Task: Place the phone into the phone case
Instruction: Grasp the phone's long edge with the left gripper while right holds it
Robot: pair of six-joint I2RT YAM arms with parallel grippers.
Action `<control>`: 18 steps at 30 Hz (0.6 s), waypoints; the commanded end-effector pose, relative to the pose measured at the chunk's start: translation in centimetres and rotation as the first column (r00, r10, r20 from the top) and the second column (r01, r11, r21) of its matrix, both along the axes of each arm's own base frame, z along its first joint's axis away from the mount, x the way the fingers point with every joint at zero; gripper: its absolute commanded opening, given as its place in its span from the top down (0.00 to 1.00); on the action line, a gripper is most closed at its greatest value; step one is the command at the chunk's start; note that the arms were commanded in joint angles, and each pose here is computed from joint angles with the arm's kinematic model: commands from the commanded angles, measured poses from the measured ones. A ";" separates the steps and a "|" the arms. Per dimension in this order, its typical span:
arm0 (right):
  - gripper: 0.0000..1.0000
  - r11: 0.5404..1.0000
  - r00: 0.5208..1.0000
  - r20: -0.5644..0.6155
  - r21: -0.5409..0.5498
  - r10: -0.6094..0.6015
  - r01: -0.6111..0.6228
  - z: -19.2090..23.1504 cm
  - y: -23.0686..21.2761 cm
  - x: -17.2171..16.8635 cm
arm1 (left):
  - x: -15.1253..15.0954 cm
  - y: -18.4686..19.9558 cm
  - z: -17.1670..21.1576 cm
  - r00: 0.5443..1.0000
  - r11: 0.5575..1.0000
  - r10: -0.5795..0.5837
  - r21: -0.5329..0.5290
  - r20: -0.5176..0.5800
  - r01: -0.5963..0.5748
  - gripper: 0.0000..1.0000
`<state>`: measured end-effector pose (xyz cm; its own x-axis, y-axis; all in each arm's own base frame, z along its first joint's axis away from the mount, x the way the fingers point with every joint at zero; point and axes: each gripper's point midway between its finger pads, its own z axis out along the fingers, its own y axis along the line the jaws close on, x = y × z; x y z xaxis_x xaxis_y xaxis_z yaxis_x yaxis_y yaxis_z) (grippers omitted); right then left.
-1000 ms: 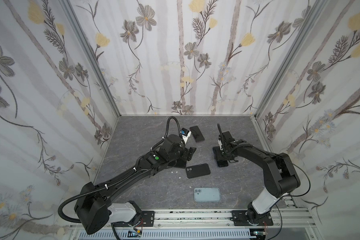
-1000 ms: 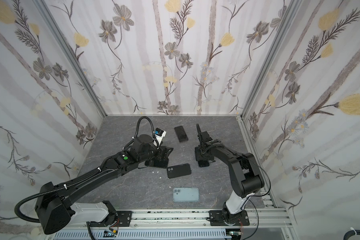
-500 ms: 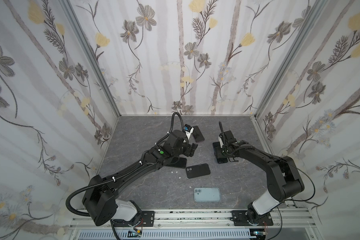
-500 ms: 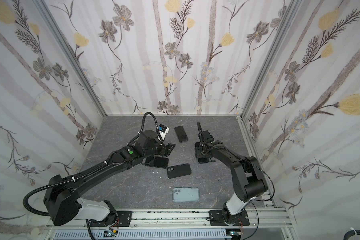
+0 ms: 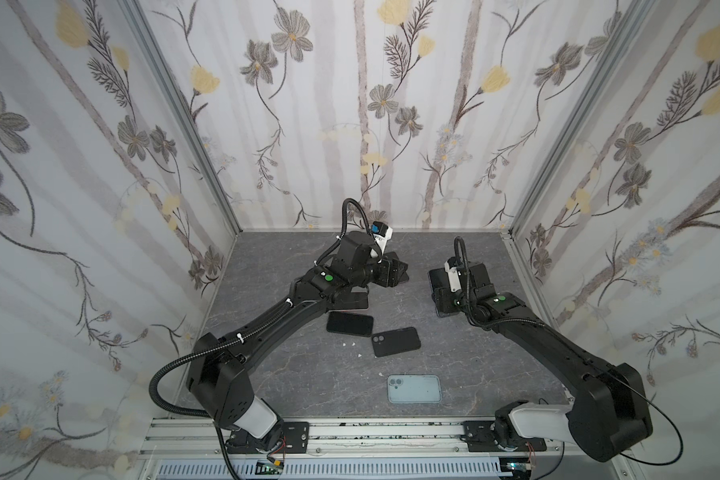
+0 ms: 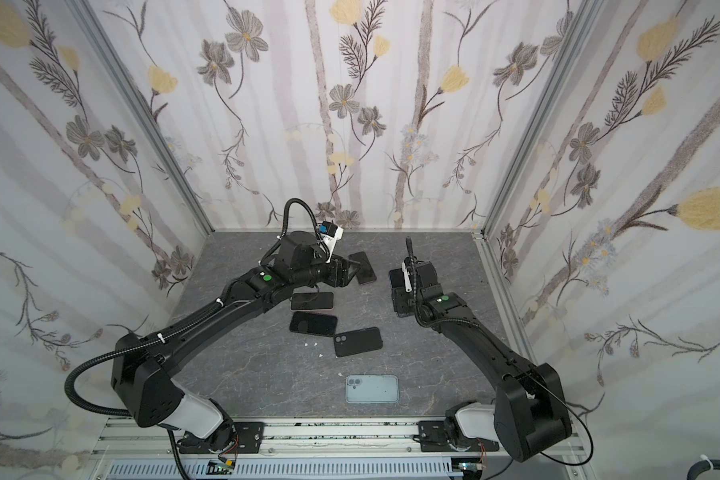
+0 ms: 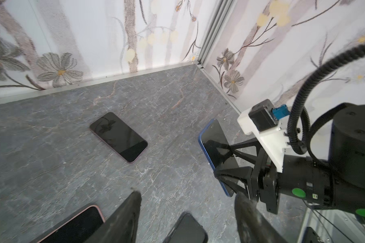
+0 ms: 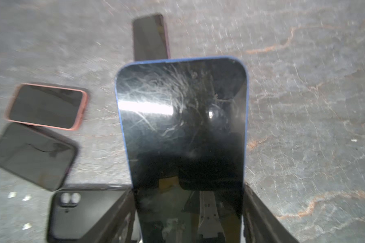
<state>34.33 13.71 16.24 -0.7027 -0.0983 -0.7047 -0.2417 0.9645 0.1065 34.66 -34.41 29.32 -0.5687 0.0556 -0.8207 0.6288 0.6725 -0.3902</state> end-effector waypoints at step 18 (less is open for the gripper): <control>0.56 0.910 0.859 0.358 0.057 0.366 -0.411 9.9 8.8 -4.3 | -4.0 -2.4 1.2 0.963 0.956 -0.243 -0.200 -0.118 0.216 0.47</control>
